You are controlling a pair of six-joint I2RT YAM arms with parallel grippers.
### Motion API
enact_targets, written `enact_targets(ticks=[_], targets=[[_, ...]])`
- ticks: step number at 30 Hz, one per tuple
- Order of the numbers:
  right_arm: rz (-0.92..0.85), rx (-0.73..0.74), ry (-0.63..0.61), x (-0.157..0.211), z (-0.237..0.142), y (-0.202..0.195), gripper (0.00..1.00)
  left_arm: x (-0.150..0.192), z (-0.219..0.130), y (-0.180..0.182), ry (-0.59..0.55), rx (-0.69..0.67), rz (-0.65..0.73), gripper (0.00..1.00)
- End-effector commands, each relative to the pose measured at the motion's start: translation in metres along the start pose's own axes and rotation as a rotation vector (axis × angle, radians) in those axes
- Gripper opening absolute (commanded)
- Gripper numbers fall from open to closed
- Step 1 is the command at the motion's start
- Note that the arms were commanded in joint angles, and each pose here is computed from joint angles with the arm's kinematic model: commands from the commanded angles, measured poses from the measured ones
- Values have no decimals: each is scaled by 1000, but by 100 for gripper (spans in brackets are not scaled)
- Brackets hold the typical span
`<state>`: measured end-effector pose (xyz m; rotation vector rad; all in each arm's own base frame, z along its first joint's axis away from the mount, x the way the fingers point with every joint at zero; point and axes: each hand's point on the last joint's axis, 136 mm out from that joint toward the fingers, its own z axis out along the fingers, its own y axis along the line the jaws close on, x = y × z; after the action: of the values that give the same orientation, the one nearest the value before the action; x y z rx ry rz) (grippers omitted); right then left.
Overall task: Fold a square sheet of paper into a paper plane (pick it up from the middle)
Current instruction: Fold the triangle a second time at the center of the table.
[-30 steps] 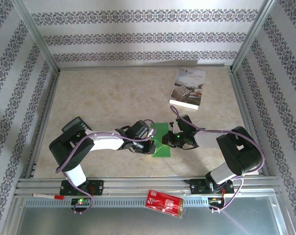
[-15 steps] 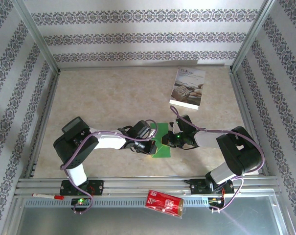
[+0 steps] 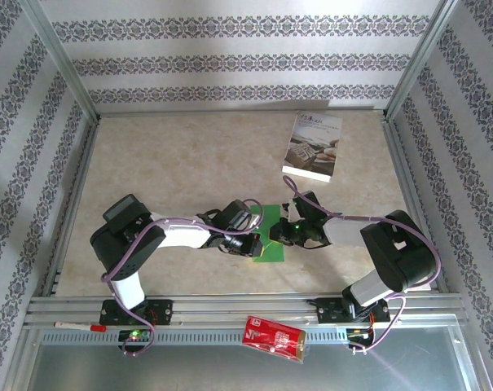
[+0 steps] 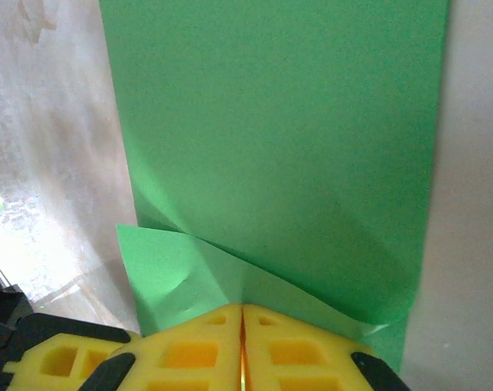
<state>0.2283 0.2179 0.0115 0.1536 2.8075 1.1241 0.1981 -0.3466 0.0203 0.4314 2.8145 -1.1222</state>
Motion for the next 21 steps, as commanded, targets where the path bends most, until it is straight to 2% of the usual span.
enact_targets(ticks=[1,10,21], targets=[[61,136,43,18,2,-39,10,12,6,13,45,-55,-9,0],[67,161,46,20,1,-45,10,34,4,33,110,-116,-40,0],[82,182,56,21,3,-50,9,60,3,45,169,-122,-85,0]])
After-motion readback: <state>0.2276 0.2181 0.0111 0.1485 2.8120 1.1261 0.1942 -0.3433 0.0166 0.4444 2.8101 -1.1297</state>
